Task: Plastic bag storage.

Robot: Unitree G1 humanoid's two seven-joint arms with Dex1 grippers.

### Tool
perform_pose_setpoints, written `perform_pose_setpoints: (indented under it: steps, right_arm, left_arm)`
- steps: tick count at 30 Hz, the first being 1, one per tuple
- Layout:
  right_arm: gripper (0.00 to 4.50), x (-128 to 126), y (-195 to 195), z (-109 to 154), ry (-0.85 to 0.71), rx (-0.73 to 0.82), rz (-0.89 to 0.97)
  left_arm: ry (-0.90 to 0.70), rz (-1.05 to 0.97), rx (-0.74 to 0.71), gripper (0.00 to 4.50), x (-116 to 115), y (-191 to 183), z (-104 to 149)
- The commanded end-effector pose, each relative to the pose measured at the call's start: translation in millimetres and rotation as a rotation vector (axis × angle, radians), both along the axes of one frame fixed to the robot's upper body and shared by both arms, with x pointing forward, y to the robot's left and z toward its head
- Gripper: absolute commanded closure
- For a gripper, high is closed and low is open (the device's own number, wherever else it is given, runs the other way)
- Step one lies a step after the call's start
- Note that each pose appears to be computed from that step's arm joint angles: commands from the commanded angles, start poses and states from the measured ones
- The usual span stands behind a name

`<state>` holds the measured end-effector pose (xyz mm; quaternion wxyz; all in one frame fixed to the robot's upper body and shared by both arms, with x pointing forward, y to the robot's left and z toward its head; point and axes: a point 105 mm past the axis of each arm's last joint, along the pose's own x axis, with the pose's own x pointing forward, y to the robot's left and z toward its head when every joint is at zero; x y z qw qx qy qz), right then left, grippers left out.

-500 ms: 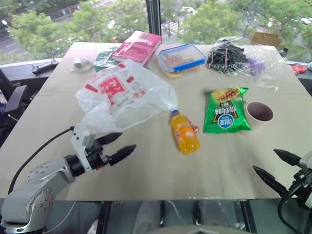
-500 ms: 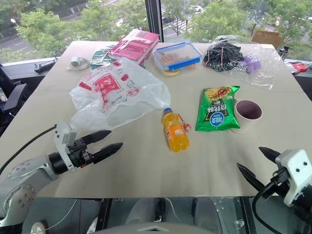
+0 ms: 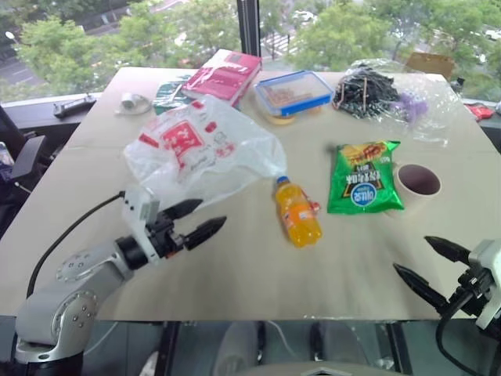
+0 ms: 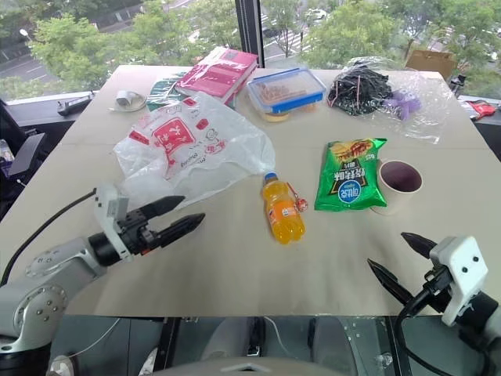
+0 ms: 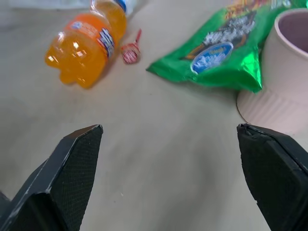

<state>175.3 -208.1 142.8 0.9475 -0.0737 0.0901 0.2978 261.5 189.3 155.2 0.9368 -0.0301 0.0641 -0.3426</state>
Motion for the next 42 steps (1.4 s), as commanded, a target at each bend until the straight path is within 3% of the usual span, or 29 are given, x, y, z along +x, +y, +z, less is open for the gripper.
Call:
perform_pose_setpoints:
  steps: [1, 8, 11, 17, 23, 26, 34, 38, 42]
  right_arm:
    - [0.0, -3.0, 30.5, 30.4, -0.115, 0.038, 0.143]
    - [0.0, -8.8, 63.4, 48.0, -0.162, 0.031, 0.346]
    - [0.0, -5.1, 67.7, 50.8, -0.181, 0.027, 0.365]
    - [0.0, -0.5, 71.9, 53.1, -0.215, 0.013, 0.348]
    - [0.0, -2.7, 70.9, 52.0, -0.226, 0.006, 0.297]
    - [0.0, -2.7, 71.2, 50.8, -0.227, 0.004, 0.286]
    - [0.0, 1.9, 74.5, 49.8, -0.228, 0.027, 0.276]
    - [0.0, 10.2, 80.2, 47.9, -0.22, 0.032, 0.289]
    - [0.0, 25.8, 93.9, 41.9, -0.171, 0.001, 0.338]
  left_arm:
    - [-0.137, 0.11, 0.153, 0.06, 20.0, -6.4, 23.1]
    - [-0.17, 0.319, 0.581, 0.06, 71.6, 32.3, 28.3]
    - [-0.141, 0.276, 0.756, 0.06, 82.0, 38.6, 5.2]
    - [-0.117, 0.246, 0.844, 0.06, 108.8, 33.5, -20.9]
    - [-0.144, 0.35, 0.897, 0.06, 139.2, 38.4, -25.1]
    - [-0.142, 0.354, 0.911, 0.92, 146.0, 38.7, -29.3]
    - [-0.185, 0.382, 0.79, 4.32, 143.2, 48.7, -15.6]
    - [-0.191, 0.44, 0.484, 4.41, 139.8, 51.7, 17.2]
    - [-0.1, 0.44, 0.122, 4.41, 127.0, 52.4, 53.2]
